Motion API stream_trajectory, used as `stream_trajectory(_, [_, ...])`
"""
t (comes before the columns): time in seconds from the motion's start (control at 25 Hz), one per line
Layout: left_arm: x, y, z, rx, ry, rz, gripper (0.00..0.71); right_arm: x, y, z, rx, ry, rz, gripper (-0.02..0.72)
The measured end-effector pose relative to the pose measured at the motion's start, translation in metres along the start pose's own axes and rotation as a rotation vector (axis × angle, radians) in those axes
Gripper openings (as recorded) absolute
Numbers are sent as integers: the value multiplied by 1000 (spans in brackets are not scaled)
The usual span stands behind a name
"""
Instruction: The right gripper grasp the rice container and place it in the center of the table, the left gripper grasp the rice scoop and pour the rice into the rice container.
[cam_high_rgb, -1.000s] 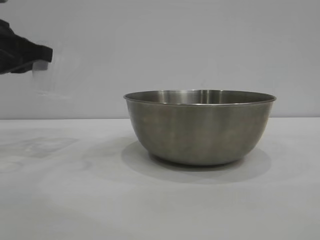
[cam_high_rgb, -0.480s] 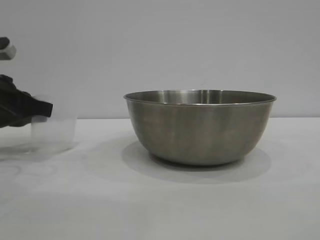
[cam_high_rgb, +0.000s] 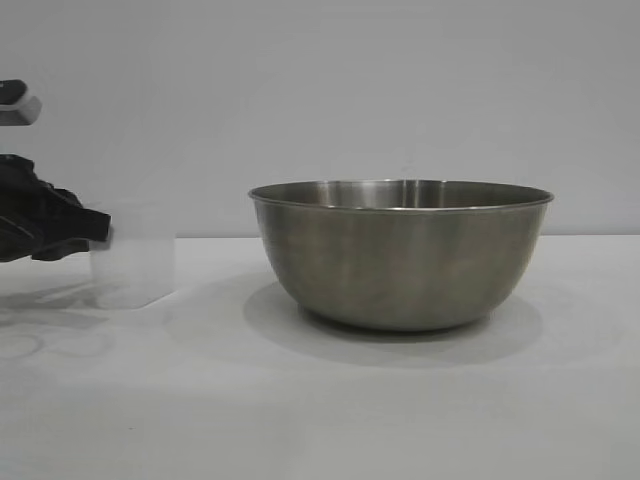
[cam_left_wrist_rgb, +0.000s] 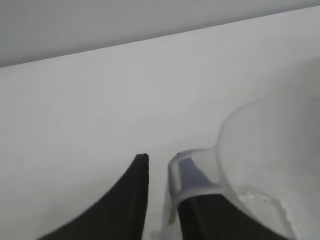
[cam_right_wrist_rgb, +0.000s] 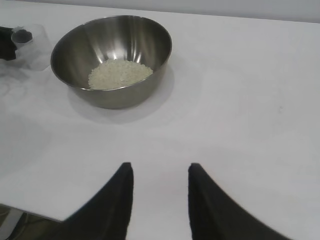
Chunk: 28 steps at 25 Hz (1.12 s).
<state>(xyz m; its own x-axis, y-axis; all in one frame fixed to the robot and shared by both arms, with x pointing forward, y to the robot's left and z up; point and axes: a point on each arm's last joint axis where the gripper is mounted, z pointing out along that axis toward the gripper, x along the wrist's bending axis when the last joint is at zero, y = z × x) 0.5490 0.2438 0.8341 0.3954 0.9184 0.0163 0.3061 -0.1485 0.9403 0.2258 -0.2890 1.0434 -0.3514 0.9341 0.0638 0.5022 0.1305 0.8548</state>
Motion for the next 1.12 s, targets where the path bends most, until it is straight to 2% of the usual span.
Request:
stream_trajectory(0.2, [-6, 0, -20, 25, -3, 14, 205, 0, 0, 0, 0, 0, 0, 256])
stream_trajectory(0.32, [-9, 10, -35, 7, -1, 38, 205, 0, 0, 0, 0, 0, 0, 256])
stream_trajectory(0.48, [-11, 42, -53, -100, 8, 70, 205, 0, 0, 0, 0, 0, 0, 256])
stream_trajectory(0.64, [-12, 83, -71, -253, 10, 24, 205, 0, 0, 0, 0, 0, 0, 256])
stream_trajectory(0.72, [-15, 100, -81, -316, -19, 26, 205, 0, 0, 0, 0, 0, 0, 256])
stream_trajectory(0.84, [-25, 125, -101, -417, -79, 106, 205, 0, 0, 0, 0, 0, 0, 256])
stream_trajectory(0.92, [-30, 145, -120, -481, -88, 163, 205, 0, 0, 0, 0, 0, 0, 256])
stream_trajectory(1.04, [-34, 164, -149, -475, -48, 221, 205, 0, 0, 0, 0, 0, 0, 256])
stream_trajectory(1.12, [-34, 170, -167, -433, -4, 224, 205, 0, 0, 0, 0, 0, 0, 256])
